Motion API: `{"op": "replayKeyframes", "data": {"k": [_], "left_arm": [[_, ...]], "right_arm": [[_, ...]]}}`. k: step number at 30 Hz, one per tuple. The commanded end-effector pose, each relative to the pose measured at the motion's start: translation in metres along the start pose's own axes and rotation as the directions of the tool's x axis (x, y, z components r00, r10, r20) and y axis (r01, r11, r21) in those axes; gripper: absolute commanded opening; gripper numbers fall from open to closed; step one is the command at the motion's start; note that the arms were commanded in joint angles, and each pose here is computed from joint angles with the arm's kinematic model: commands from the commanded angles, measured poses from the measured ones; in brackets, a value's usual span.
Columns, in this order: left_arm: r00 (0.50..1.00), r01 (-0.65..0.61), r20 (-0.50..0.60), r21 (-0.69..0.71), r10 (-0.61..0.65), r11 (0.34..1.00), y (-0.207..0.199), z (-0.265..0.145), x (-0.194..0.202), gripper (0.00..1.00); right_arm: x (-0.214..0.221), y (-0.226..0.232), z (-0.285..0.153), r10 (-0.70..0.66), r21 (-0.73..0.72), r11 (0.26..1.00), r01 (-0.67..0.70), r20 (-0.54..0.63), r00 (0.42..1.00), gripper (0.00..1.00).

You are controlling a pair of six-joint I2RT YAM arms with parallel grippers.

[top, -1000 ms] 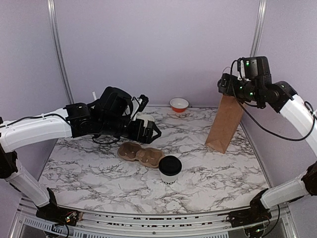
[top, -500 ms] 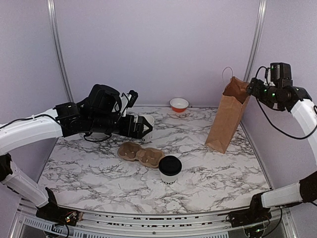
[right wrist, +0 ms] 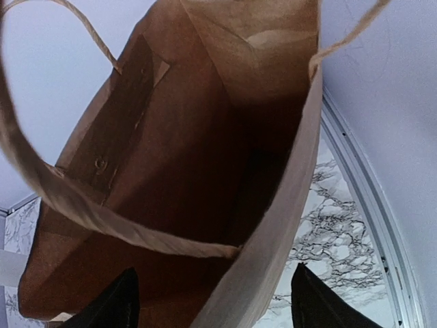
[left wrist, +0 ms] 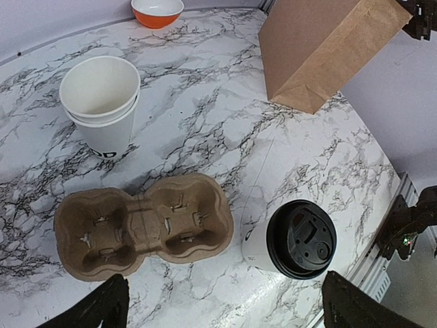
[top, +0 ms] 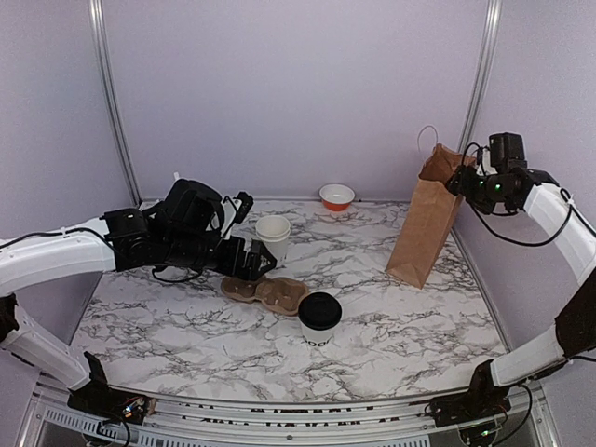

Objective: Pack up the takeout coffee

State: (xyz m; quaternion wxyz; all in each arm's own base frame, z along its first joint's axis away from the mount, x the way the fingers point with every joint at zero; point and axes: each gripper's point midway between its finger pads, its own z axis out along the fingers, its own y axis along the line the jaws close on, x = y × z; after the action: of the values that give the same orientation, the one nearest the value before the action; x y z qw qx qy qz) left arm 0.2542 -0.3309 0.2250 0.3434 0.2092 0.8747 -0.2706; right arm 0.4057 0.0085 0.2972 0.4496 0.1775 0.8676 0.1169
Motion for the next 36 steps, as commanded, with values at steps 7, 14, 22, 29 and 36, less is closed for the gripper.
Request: {"op": "replayKeyframes", "data": {"k": [7,14,22,29,36], "left_arm": [[0.992,-0.004,-0.123,0.008,0.005,1.0,0.016,0.007,0.057,0.99],[0.971,-0.023,-0.236,0.029,0.029,0.999,0.007,0.027,0.103,0.96],[0.953,-0.028,-0.3,0.052,0.042,0.998,-0.013,0.057,0.128,0.86],[0.947,-0.076,-0.304,0.109,0.106,0.991,-0.043,0.081,0.139,0.75],[0.945,-0.147,-0.277,0.11,0.172,0.983,-0.06,0.105,0.142,0.67]], "right_arm": [[0.008,-0.012,-0.003,-0.007,0.031,0.999,0.006,0.01,1.0,0.48],[-0.007,-0.008,-0.02,-0.036,0.032,0.999,0.034,0.05,0.998,0.13],[-0.035,0.015,-0.044,-0.076,-0.022,0.997,0.079,0.119,0.99,0.0],[-0.07,0.042,-0.081,-0.088,-0.086,0.99,0.111,0.23,0.969,0.0],[-0.095,0.068,-0.112,-0.091,-0.158,0.976,0.147,0.317,0.944,0.0]]}}
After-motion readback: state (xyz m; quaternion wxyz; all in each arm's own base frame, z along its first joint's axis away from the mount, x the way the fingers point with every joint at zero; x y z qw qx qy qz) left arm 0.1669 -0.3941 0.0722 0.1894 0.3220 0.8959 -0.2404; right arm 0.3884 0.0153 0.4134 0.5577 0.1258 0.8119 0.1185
